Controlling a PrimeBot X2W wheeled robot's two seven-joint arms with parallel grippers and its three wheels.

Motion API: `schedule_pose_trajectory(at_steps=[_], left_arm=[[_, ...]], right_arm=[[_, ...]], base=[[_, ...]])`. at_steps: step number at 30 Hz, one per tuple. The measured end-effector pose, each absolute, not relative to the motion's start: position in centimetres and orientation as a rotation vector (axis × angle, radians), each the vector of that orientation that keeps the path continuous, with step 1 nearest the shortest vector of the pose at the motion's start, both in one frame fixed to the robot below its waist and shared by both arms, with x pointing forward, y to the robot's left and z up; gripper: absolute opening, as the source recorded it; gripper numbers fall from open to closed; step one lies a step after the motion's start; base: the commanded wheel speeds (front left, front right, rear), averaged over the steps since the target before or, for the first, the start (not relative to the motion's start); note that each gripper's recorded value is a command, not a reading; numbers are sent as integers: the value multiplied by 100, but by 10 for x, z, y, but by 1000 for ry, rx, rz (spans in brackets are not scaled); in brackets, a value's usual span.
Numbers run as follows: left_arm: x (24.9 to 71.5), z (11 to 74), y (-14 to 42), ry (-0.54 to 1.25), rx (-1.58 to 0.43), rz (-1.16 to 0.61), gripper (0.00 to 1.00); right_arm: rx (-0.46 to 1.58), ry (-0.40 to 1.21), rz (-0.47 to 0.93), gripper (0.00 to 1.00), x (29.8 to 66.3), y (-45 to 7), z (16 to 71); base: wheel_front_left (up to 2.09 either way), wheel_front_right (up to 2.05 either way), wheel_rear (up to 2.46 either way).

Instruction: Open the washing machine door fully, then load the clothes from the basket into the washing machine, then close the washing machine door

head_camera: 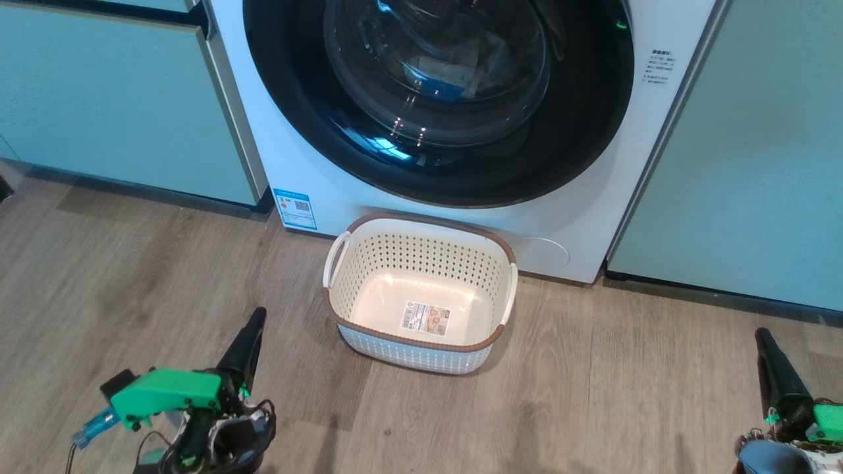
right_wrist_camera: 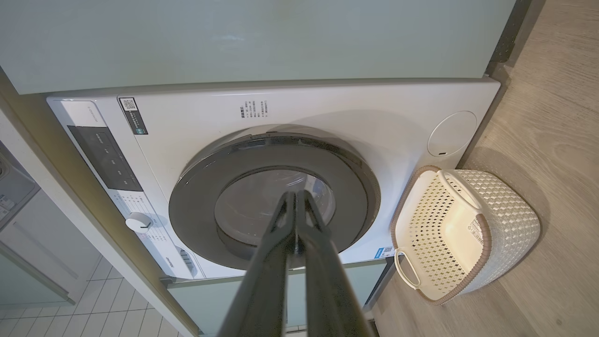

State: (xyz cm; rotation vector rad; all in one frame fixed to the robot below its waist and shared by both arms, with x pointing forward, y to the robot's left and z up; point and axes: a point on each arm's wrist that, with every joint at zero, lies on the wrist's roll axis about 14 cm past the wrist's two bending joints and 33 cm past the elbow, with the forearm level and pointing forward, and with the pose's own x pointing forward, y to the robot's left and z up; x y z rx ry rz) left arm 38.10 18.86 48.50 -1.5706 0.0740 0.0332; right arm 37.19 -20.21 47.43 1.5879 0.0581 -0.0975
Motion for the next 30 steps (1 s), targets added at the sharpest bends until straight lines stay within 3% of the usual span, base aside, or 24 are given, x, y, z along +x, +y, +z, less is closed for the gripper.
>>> schedule_pose_trajectory(at_steps=[30], left_arm=[[381, 485, 189, 74, -1571, 33, 0]], right_arm=[[1588, 58, -97, 0, 372, -202, 474]], base=[[0, 0, 0]])
